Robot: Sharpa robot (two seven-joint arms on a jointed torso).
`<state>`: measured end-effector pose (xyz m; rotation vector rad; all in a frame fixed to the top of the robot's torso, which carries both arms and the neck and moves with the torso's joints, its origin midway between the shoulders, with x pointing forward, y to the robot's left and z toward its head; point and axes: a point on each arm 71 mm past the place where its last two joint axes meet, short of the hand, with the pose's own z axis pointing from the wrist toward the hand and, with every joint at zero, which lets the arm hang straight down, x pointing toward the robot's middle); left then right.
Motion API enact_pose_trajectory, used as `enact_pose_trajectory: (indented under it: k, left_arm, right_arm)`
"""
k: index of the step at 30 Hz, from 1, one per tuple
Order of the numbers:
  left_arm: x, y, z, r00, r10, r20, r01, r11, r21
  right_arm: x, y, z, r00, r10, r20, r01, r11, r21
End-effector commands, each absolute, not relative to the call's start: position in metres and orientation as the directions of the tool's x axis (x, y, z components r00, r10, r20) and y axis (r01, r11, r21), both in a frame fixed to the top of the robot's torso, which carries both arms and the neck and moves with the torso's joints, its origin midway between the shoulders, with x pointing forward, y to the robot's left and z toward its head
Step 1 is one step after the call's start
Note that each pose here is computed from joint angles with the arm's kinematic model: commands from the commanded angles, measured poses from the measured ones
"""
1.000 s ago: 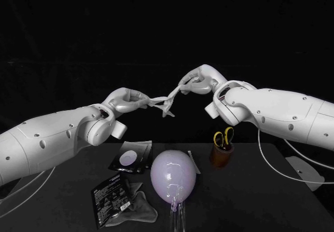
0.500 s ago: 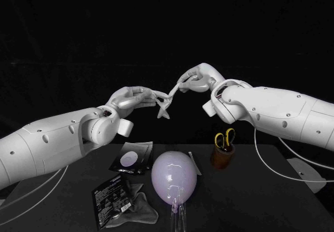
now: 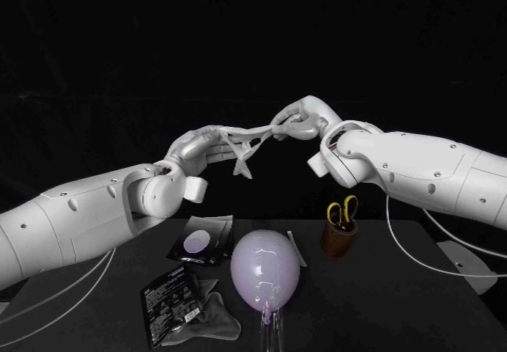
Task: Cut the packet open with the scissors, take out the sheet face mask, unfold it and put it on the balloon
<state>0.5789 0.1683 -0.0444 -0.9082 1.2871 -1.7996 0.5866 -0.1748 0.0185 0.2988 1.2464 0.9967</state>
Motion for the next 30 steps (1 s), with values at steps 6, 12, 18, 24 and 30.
enact_pose_trajectory:
  k: [6,12,18,24,30]
  left_arm:
    - [0.578,0.165,-0.043,-0.505,-0.836,0.217,0.117,-0.315,-0.942]
    - [0.578,0.163,-0.044,-0.521,-0.824,0.224,0.095,-0.317,-0.944]
    - [0.579,0.164,-0.045,-0.509,-0.835,0.208,0.088,-0.291,-0.953]
    - [0.581,0.166,-0.048,-0.493,-0.854,0.168,0.084,-0.239,-0.967]
    - [0.582,0.167,-0.049,-0.489,-0.859,0.152,0.076,-0.216,-0.973]
  right_arm:
    - [0.588,-0.176,0.021,-0.004,0.764,-0.645,-0.472,0.567,0.675]
    - [0.590,-0.176,0.022,0.009,0.766,-0.643,-0.471,0.570,0.673]
    - [0.591,-0.176,0.024,0.021,0.767,-0.641,-0.475,0.572,0.669]
    - [0.592,-0.173,0.029,0.023,0.759,-0.650,-0.486,0.577,0.656]
    - [0.592,-0.166,0.032,0.014,0.732,-0.681,-0.503,0.594,0.628]
